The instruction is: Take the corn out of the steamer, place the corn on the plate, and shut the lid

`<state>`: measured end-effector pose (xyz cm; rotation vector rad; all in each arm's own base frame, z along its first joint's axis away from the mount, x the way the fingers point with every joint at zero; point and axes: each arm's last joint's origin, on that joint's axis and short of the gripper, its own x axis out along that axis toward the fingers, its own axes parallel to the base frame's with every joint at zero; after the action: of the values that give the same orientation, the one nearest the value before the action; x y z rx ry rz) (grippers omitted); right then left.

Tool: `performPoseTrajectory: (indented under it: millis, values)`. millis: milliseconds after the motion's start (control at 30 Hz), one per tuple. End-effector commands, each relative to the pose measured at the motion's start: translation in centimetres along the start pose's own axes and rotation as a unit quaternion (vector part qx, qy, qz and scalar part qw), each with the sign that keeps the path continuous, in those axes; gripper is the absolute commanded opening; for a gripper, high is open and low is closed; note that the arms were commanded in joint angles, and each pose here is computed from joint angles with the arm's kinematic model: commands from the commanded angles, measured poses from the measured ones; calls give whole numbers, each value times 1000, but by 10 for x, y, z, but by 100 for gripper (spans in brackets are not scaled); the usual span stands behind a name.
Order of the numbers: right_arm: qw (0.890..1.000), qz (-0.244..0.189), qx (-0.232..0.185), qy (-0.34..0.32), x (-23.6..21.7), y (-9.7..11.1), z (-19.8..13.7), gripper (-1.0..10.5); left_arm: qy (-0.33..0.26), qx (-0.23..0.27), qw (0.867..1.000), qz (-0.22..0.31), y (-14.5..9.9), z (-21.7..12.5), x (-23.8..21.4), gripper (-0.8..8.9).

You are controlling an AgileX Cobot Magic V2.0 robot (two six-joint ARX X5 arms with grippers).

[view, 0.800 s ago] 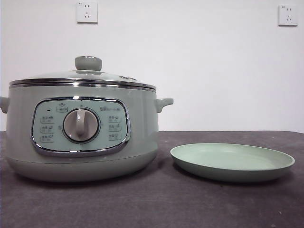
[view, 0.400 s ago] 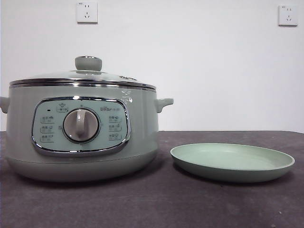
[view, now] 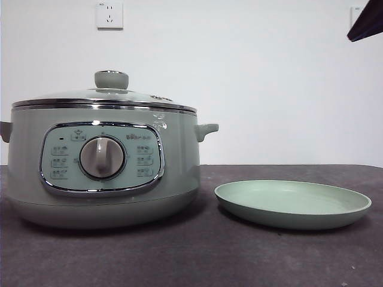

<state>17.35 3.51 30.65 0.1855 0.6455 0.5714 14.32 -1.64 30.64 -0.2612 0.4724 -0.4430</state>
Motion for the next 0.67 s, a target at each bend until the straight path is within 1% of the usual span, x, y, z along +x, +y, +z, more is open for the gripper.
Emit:
performPoseTrajectory:
  millis: [33,67,100,133,200,233,267,400,500,567,667]
  values:
    - [1000,2,-20,7,3,-2,3,73,12,6,1000,-26,0,6,5,1]
    - [1000,1,-18,10,4,-2,3,140,16,4,999,-31,1,9,7,9]
    - [1000,0,-17,12,5,-3,3,214,18,3,999,-31,1,10,9,57]
    - [1000,-1,-16,13,6,-4,3,274,20,3,999,-30,2,11,11,138]
    - [1000,-3,-14,15,7,-4,3,383,22,3,999,-31,2,13,14,363]
    - [1000,-3,-14,15,7,-4,3,420,23,2,999,-32,2,14,16,416]
    - [1000,-3,-15,14,7,-4,3,444,23,3,999,-32,2,15,18,415]
    - [1000,-2,-12,14,7,-4,3,446,23,7,999,-42,2,20,28,413]
    - [1000,-2,-10,14,7,-4,3,446,38,9,998,-50,-1,28,39,409]
    - [1000,-2,-10,14,7,-4,3,446,47,15,998,-41,-4,34,47,409]
    - [1000,-2,-10,15,7,-4,3,445,57,38,997,-29,-10,43,61,409]
